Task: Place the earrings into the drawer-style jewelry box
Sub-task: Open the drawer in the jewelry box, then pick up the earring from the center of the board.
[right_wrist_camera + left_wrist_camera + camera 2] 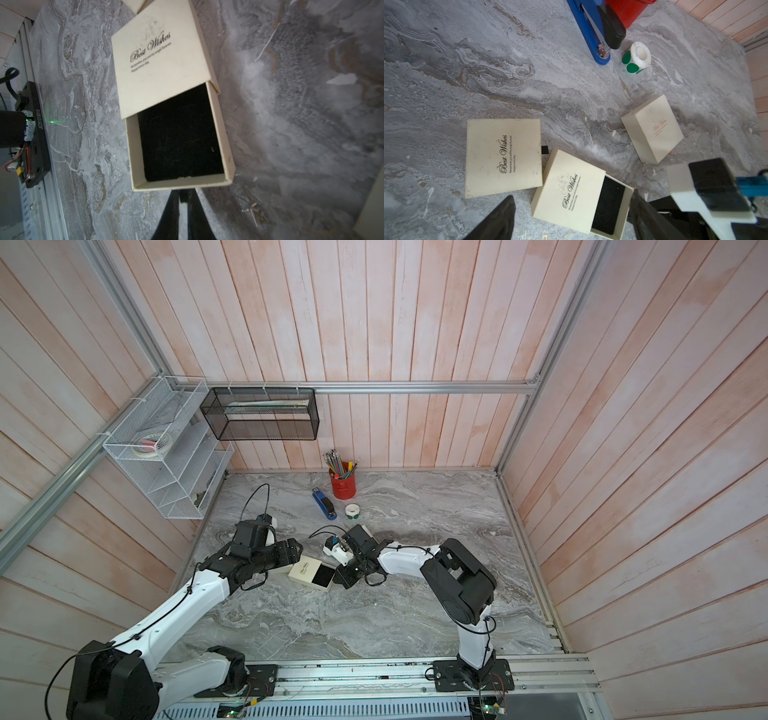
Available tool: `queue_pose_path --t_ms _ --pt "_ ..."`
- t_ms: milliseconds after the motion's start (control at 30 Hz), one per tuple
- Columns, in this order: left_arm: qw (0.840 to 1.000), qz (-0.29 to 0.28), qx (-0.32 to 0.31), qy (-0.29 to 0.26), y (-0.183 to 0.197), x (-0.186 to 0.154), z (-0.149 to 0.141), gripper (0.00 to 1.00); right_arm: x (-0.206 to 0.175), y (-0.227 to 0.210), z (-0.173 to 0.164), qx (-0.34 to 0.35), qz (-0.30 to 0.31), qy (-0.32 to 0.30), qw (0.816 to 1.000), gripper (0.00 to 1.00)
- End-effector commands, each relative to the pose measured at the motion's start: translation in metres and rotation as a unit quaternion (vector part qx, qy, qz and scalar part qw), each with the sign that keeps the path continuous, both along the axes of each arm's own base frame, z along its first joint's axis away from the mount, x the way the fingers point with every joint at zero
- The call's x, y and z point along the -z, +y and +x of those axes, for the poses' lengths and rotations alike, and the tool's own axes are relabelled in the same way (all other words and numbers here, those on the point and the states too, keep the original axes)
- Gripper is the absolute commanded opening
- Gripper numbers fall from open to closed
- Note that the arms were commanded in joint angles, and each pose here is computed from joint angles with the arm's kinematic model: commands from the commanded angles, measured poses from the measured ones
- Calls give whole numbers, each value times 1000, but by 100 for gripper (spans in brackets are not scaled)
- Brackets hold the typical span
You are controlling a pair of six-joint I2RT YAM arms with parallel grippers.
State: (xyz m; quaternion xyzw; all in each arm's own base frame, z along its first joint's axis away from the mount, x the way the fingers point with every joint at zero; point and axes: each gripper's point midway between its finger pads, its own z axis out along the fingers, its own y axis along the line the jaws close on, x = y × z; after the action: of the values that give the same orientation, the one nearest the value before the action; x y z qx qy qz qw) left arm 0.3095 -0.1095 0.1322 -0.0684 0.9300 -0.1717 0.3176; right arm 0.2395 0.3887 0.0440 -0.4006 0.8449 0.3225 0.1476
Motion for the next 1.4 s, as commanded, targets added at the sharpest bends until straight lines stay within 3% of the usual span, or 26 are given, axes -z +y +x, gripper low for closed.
queue_pose_path --t_ms 0,67,267,400,567,767,1033,1367 --pt "999 -20 7 -27 -5 -9 4 93 -17 -2 4 11 1 -24 1000 21" --pt "999 -25 -1 -36 -4 -13 6 100 -24 -8 7 21 -1 -36 999 24" --pt "994 -60 -43 -79 1 -30 8 100 -29 -35 25 81 -48 -55 994 22" --pt "988 -84 -71 -105 7 -34 7 100 -25 -46 33 128 -88 -31 987 21" --pt "990 -91 -45 -98 -1 -24 1 100 -20 -50 36 203 -124 6 971 20" --pt "988 -129 35 -71 -31 1 -11 100 -13 -46 36 283 -139 78 946 18" --pt "982 -158 93 -44 -64 31 -35 100 -2 -31 40 305 -133 121 935 15" --pt "973 -165 152 -59 -91 34 -49 100 15 -28 38 300 -158 140 930 18"
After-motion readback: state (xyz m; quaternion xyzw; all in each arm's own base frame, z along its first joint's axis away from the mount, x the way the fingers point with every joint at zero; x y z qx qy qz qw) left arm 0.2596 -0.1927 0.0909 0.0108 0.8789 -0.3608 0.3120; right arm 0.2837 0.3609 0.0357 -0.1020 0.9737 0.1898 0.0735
